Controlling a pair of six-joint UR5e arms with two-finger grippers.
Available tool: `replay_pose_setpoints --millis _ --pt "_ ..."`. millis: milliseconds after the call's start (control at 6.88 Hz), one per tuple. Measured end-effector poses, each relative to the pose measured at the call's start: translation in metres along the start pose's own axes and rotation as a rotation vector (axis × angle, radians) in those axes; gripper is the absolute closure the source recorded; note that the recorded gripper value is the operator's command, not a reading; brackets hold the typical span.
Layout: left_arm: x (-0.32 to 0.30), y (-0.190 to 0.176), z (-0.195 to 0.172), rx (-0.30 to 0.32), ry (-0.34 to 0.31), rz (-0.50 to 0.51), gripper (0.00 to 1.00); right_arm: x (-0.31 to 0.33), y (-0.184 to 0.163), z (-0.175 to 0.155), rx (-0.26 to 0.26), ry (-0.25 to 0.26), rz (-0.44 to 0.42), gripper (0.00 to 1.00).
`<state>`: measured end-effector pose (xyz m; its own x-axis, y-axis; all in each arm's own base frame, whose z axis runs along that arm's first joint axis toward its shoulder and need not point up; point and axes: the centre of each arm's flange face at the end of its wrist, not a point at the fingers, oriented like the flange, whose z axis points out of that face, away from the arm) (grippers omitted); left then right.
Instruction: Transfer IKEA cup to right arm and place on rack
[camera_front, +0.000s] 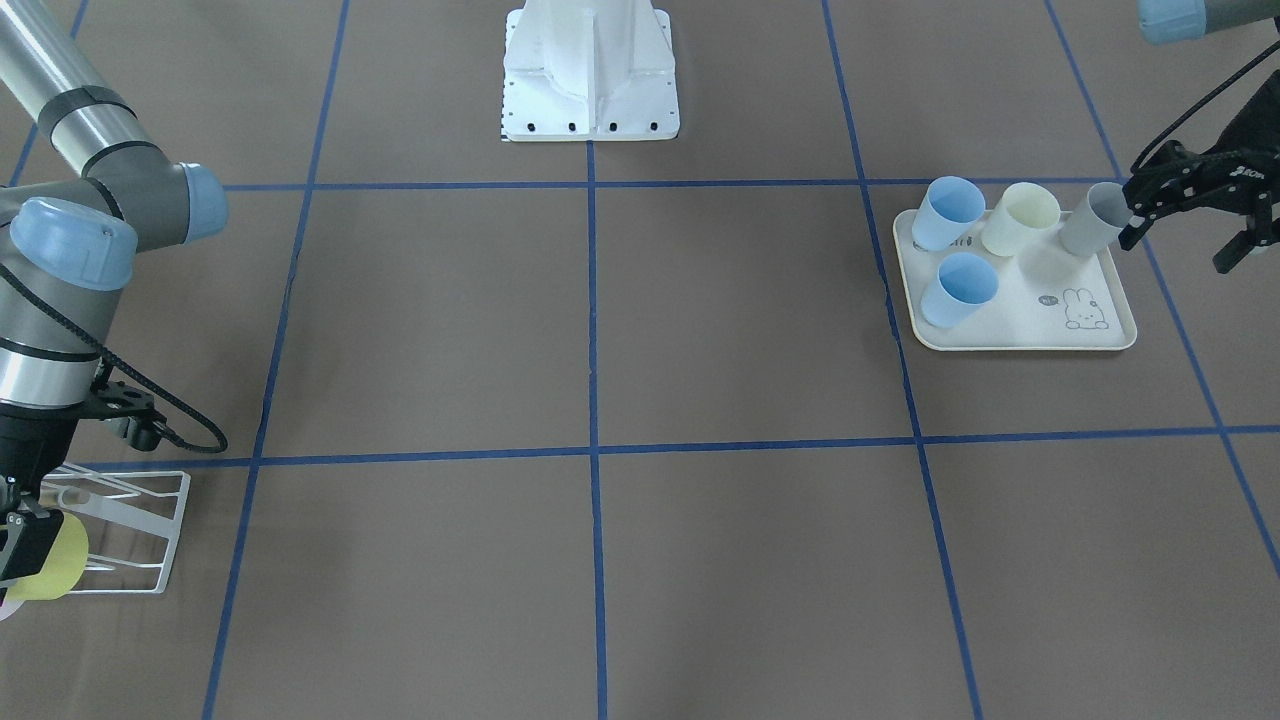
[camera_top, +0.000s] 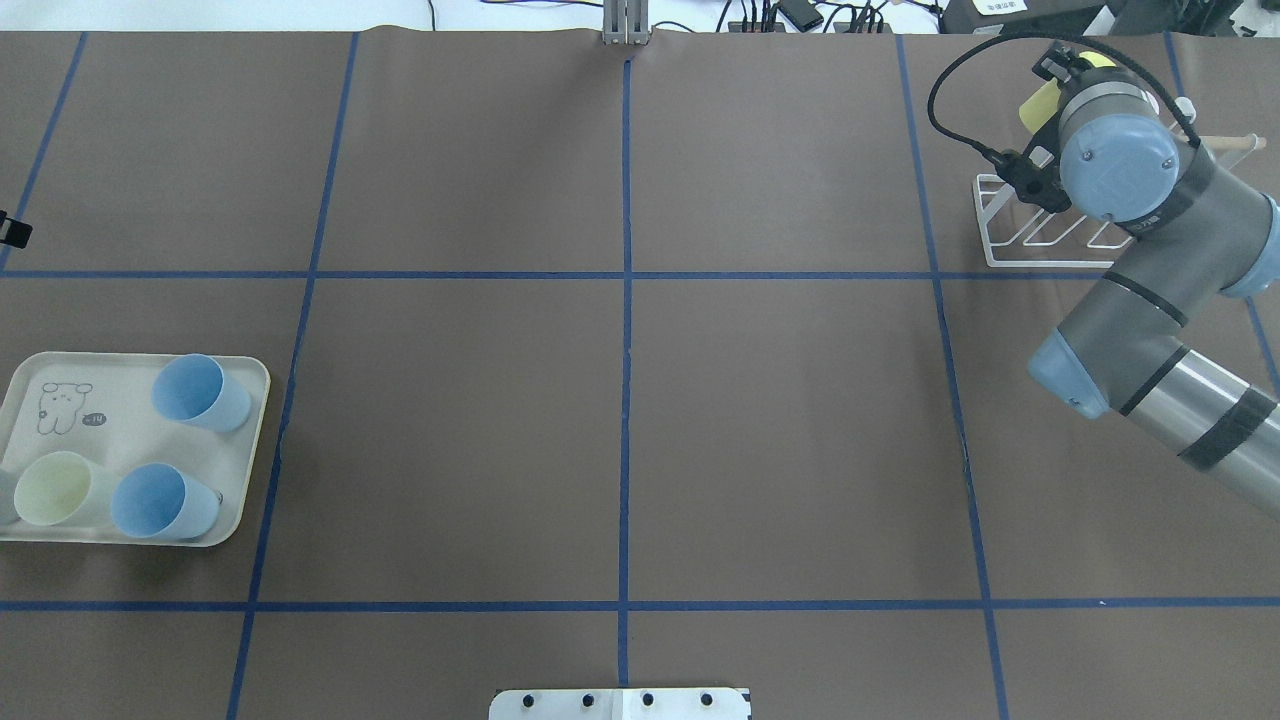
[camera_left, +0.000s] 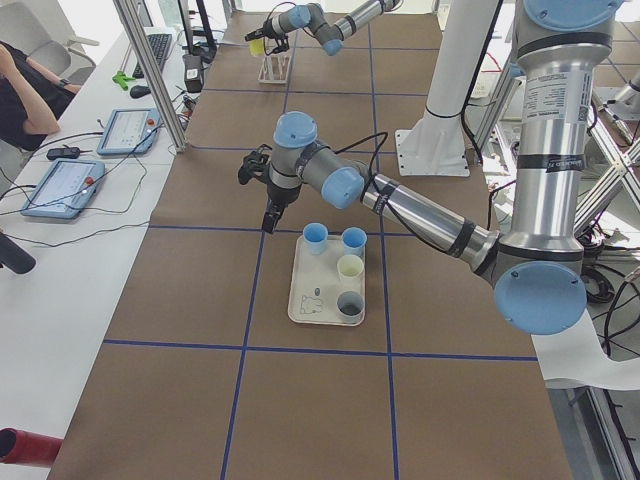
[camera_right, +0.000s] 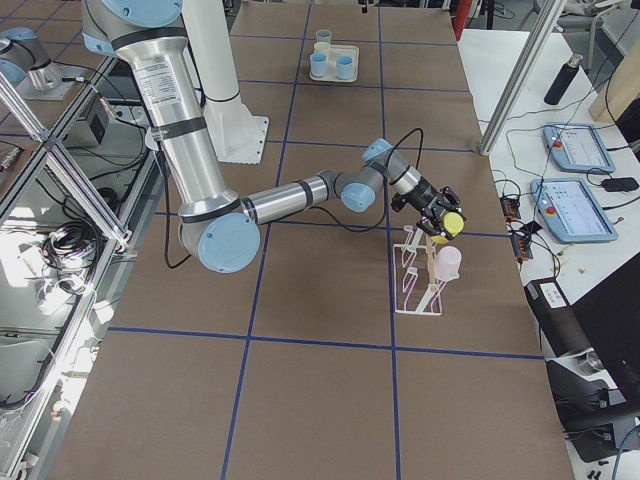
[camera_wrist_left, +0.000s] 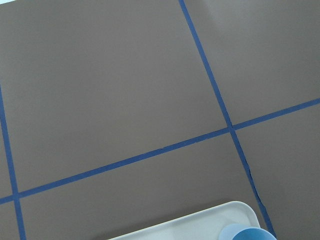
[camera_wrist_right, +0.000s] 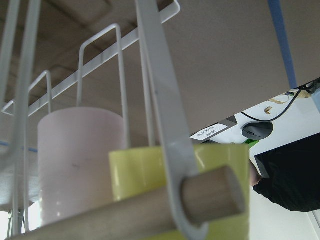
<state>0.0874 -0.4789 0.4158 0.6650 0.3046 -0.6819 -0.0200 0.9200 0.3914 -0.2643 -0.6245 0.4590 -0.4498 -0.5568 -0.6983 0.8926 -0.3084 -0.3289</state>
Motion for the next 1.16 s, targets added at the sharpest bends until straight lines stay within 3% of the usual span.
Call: replay_pose_setpoints --millis 726,872,1017,1162 --pt "0.0 0.0 -0.001 0.002 0.0 -0.002 0.0 0.019 0.004 -0.011 0.005 0.031 0.023 0.19" --pt "0.0 0.0 -0.001 0.003 0.0 -0.002 0.0 0.035 0.006 -0.019 0.024 0.055 0.081 0.19" --pt "0.0 0.0 -0.001 0.005 -0.004 -0.001 0.0 0.047 0.005 -0.028 0.083 0.073 0.208 0.17" --pt "-0.002 0.002 -0.001 0.008 -0.008 0.0 0.0 0.055 0.003 -0.04 0.175 0.08 0.377 0.13"
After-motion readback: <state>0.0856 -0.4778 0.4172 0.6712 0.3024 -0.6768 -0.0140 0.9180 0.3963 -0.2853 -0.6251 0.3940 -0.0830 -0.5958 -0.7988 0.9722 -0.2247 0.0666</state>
